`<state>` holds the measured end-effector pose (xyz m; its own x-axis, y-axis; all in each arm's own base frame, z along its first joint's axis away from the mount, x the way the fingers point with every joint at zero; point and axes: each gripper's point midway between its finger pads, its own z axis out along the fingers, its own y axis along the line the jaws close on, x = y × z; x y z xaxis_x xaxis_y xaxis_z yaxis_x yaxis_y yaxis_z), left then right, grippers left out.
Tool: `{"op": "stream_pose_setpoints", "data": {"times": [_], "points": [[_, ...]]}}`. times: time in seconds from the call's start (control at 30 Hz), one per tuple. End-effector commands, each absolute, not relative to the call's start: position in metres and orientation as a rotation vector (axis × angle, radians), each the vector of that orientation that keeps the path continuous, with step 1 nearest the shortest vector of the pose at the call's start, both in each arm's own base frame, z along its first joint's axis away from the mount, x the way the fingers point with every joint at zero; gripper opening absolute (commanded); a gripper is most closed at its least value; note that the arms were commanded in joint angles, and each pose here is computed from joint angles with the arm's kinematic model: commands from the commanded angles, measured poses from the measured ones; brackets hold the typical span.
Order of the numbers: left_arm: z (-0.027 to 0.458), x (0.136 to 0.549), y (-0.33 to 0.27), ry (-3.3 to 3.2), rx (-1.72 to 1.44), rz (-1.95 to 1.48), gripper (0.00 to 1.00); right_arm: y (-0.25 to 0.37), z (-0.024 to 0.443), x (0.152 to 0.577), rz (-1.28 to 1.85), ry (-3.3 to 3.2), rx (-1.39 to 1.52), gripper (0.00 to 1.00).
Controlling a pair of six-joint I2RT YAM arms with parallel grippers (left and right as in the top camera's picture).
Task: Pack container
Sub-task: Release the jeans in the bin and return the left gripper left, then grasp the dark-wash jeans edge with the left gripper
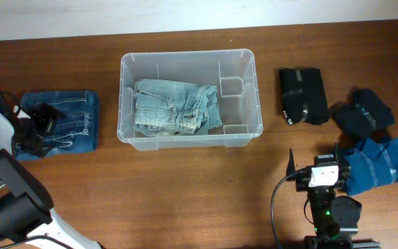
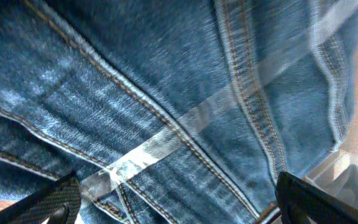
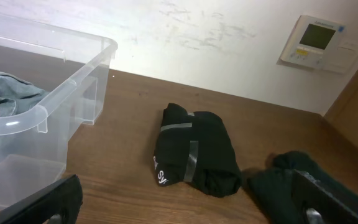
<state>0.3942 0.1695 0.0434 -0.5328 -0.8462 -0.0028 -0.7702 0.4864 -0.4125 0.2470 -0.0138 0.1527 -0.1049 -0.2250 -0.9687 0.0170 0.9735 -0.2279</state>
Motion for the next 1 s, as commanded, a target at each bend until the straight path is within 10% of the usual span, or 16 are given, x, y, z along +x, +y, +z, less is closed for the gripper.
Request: {"op": "stream_pose_setpoints", "data": {"times": [0.0,0.5,0.97], "points": [[0.038,0.394,0.163,2.508,-1.400,-0.582,0.99,-0.013,0.150,0.247,-0.196,1.669,-0.155,0.98],[0.172,0.368,0.167,2.351,-1.185,-0.365,0.99,-0.013,0.150,0.247,-0.196,1.669,-0.155,0.98],[0.070,0.349,0.155,2.282,-1.364,-0.413,0.99,-0.013,0.150,0.247,-0.196,1.669,-0.155,0.98]]}}
